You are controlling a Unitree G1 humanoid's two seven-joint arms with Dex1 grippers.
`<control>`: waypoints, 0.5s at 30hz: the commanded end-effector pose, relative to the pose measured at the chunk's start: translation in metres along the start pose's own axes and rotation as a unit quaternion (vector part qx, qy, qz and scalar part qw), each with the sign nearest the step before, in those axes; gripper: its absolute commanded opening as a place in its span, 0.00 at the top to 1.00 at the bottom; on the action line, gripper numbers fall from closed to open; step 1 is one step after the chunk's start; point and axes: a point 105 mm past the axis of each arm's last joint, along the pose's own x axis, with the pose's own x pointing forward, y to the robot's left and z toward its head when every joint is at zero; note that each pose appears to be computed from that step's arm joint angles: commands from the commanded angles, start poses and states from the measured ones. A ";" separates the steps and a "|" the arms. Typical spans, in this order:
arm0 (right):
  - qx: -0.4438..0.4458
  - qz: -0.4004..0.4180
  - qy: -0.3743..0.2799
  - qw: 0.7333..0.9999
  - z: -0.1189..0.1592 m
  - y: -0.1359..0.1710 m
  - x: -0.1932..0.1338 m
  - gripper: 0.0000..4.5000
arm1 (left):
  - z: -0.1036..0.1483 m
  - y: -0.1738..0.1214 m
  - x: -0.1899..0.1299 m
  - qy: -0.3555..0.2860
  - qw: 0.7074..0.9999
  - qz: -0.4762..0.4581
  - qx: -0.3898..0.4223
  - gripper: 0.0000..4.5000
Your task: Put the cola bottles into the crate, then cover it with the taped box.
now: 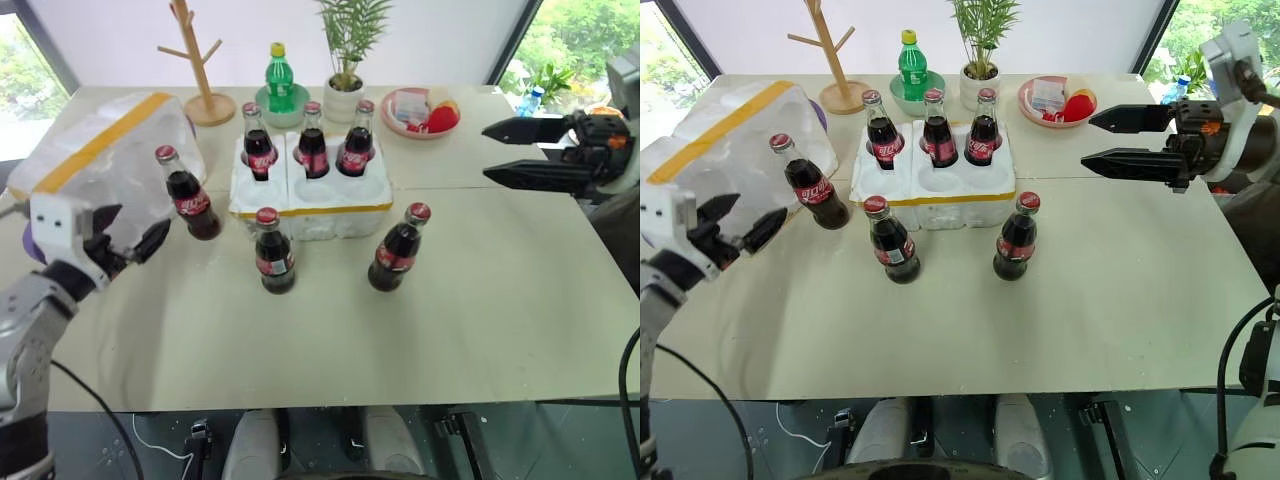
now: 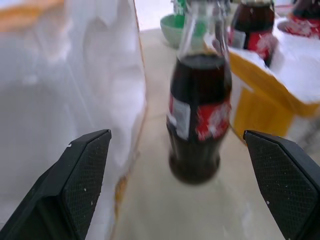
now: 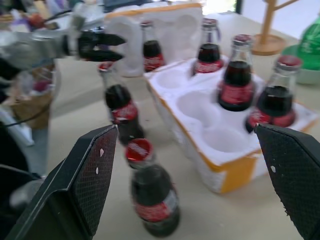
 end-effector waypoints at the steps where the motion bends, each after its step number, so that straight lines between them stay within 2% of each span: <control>1: -0.031 0.019 -0.010 0.999 0.014 0.009 0.004 0.00 | 0.008 -0.003 0.016 -0.010 1.000 -0.015 0.026 0.01; 15: -0.027 0.033 -0.025 0.999 0.010 0.017 0.014 0.00 | -0.011 -0.010 0.064 0.009 0.998 -0.054 0.034 0.01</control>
